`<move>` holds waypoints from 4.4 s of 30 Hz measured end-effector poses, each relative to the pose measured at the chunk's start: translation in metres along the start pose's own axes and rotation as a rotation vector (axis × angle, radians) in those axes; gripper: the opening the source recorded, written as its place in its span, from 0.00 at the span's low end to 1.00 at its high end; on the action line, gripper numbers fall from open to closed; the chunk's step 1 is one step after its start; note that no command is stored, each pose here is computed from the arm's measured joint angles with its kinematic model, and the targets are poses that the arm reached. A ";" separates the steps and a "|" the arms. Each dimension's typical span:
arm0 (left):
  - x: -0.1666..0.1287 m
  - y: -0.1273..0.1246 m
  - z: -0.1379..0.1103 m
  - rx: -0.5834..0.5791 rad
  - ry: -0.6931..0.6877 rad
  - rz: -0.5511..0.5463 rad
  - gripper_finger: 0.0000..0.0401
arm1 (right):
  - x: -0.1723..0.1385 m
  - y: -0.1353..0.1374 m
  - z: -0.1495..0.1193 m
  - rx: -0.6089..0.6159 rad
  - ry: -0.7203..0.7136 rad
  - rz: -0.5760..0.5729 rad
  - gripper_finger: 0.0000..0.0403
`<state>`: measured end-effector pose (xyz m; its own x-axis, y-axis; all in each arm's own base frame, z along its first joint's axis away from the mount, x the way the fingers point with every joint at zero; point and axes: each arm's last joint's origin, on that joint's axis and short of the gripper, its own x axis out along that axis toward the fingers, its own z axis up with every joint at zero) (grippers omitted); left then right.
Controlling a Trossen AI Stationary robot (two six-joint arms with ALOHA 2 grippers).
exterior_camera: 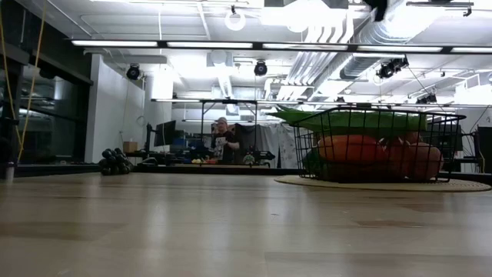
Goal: Build produce basket
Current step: Put the purple grapes into the black wire basket
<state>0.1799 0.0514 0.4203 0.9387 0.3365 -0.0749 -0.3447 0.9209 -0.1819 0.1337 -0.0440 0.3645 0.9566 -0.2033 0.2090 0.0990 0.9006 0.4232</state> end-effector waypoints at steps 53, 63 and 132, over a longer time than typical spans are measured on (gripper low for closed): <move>0.049 0.210 -0.215 -0.607 0.671 1.632 0.66 | 0.047 -0.022 -0.037 0.078 0.160 -0.130 0.77; 0.058 0.224 -0.242 -0.762 0.614 1.734 0.65 | 0.047 -0.023 -0.037 0.067 0.168 -0.133 0.77; 0.084 0.048 -0.104 -0.403 0.121 0.501 0.03 | 0.047 0.002 -0.004 -0.009 -0.188 0.100 0.77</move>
<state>0.2415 0.1033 0.3031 0.6640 0.6600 -0.3515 -0.7383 0.5041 -0.4482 0.1800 -0.0504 0.3720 0.8940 -0.1801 0.4102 0.0096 0.9231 0.3843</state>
